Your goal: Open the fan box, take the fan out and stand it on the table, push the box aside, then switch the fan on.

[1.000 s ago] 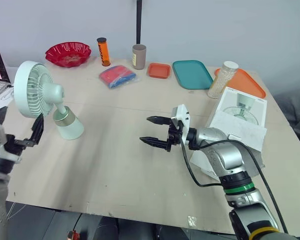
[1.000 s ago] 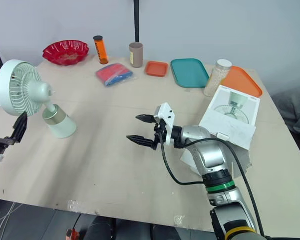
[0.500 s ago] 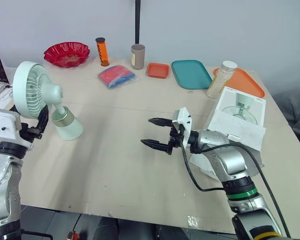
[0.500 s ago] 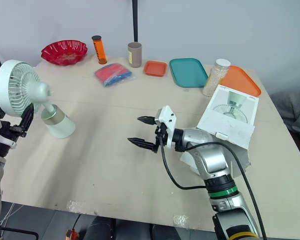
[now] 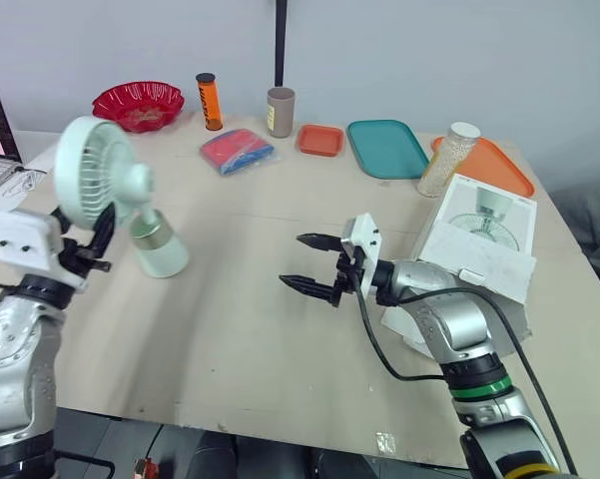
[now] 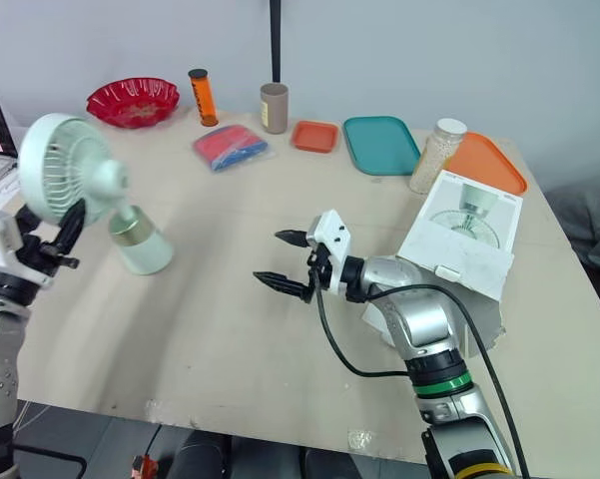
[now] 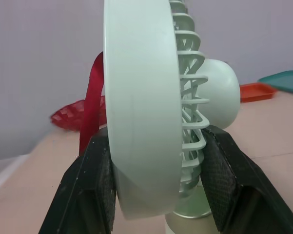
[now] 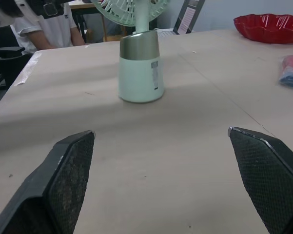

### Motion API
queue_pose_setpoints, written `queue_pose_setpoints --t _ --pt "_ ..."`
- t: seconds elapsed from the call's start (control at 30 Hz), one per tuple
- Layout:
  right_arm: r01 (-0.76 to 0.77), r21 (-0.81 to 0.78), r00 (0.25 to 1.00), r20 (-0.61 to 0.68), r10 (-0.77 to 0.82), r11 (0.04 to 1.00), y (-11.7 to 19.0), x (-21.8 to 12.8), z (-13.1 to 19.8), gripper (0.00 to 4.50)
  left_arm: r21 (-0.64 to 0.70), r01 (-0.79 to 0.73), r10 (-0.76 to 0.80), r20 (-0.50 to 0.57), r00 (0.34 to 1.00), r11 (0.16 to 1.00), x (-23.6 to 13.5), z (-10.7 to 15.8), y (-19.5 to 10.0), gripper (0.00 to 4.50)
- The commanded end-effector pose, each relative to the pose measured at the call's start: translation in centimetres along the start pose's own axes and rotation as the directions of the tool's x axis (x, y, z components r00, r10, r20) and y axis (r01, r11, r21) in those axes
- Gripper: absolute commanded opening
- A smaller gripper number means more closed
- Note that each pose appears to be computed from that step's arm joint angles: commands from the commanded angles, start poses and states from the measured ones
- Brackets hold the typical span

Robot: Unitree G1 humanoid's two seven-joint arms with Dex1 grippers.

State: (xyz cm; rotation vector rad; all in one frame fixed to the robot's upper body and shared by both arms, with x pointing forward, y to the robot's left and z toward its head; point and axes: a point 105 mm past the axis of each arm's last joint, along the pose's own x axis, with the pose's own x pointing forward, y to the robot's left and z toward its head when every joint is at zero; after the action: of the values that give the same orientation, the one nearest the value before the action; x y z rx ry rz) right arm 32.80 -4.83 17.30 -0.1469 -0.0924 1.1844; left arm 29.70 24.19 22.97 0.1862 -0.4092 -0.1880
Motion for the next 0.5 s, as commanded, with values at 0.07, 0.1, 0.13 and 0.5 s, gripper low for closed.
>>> queue_pose_setpoints --t 0.07,0.1,0.13,0.5 --pt "0.056 -0.016 0.997 0.055 -0.055 0.998 -0.8 0.9 2.8 4.50 0.008 0.113 -0.113 0.126 0.986 0.994 1.6 3.7 -3.6 1.86" --pt "0.080 -0.013 0.995 0.052 -0.079 0.997 -1.1 1.4 3.1 4.50 0.005 0.146 -0.145 0.118 0.982 0.989 2.1 3.5 -4.7 1.86" --pt "0.096 -0.012 0.994 0.050 -0.095 0.995 -1.3 1.7 3.4 4.50 0.003 0.166 -0.165 0.113 0.980 0.986 2.4 3.4 -5.4 1.86" --pt "0.196 0.008 0.979 0.052 -0.196 0.981 -1.9 4.1 4.8 4.50 -0.062 0.267 -0.256 0.151 0.955 0.962 4.3 4.2 -9.2 1.86"
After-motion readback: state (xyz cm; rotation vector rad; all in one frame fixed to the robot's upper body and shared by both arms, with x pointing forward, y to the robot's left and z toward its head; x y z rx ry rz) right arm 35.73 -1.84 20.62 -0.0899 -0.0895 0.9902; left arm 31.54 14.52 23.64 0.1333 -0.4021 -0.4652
